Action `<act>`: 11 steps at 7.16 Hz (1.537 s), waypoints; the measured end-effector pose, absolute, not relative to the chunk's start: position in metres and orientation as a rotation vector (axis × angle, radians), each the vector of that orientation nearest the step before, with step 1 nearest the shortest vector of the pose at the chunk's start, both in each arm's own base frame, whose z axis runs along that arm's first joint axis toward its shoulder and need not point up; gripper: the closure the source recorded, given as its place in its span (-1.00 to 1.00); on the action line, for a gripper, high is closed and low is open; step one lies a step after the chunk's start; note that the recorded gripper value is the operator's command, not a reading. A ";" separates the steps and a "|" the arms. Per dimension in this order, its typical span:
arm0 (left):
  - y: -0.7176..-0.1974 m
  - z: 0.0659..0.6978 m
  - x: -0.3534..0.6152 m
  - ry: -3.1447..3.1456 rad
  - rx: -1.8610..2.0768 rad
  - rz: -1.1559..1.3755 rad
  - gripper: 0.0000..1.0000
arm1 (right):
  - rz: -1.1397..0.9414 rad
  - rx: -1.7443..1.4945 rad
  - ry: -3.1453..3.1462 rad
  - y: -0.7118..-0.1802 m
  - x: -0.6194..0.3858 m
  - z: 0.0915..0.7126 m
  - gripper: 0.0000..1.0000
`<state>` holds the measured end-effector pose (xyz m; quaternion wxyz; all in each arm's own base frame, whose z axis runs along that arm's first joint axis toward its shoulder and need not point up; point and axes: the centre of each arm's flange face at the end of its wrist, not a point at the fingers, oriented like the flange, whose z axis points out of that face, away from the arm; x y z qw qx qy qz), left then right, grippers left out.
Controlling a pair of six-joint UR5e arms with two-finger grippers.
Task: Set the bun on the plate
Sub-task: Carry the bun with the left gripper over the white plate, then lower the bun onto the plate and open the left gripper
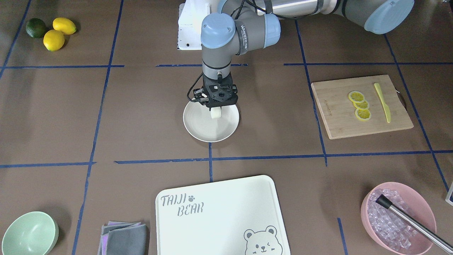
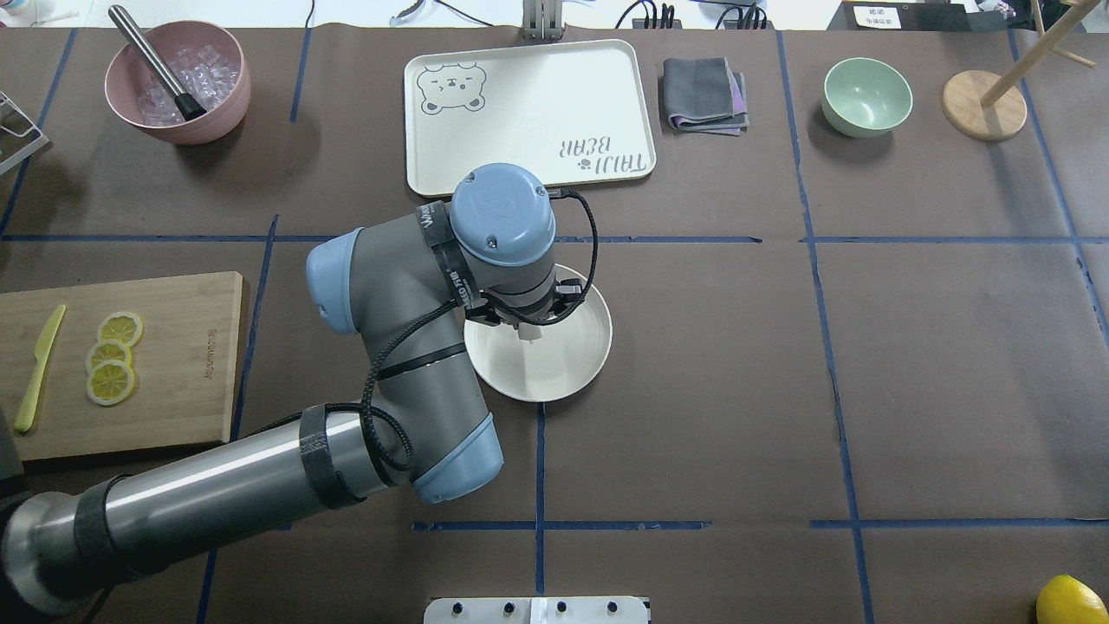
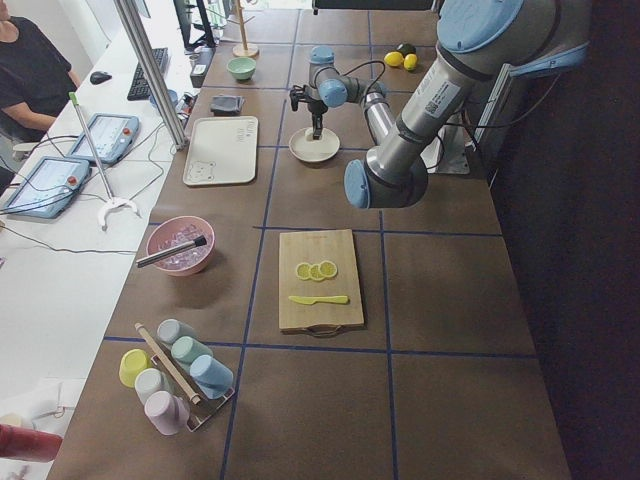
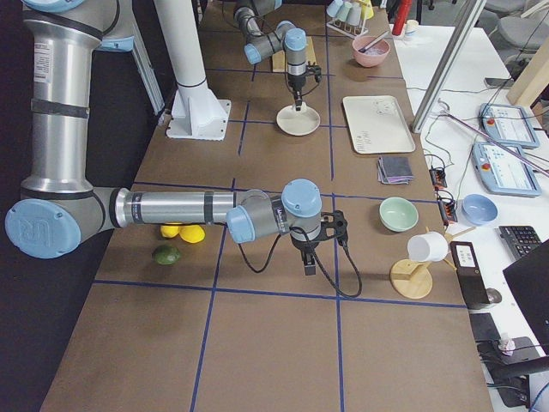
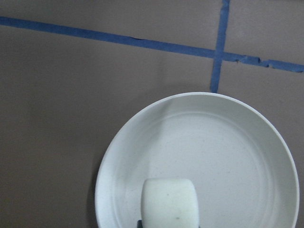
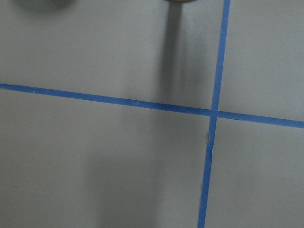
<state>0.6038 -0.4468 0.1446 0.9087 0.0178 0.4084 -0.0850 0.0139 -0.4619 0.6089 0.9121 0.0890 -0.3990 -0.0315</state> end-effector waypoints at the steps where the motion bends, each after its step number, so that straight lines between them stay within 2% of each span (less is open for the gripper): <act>1: -0.446 0.147 0.617 0.844 0.034 -0.165 0.26 | -0.063 0.184 -0.823 -0.462 0.016 0.610 -0.99; 3: -0.444 0.153 0.633 0.853 0.033 -0.150 0.20 | -0.057 0.184 -0.823 -0.461 0.018 0.610 -1.00; 4: -0.445 0.157 0.637 0.853 0.033 -0.147 -0.09 | -0.056 0.184 -0.823 -0.461 0.019 0.610 -1.00; 7: -0.445 0.159 0.639 0.853 0.036 -0.141 -0.63 | -0.056 0.186 -0.825 -0.462 0.019 0.609 -1.00; 8: -0.445 0.160 0.639 0.852 0.036 -0.140 -0.92 | -0.056 0.187 -0.825 -0.462 0.019 0.608 -0.99; 9: -0.446 0.159 0.637 0.852 0.042 -0.132 -0.99 | -0.056 0.188 -0.825 -0.462 0.019 0.608 -0.99; 11: -0.457 0.149 0.614 0.856 0.062 -0.118 -1.00 | -0.056 0.188 -0.825 -0.462 0.019 0.607 -1.00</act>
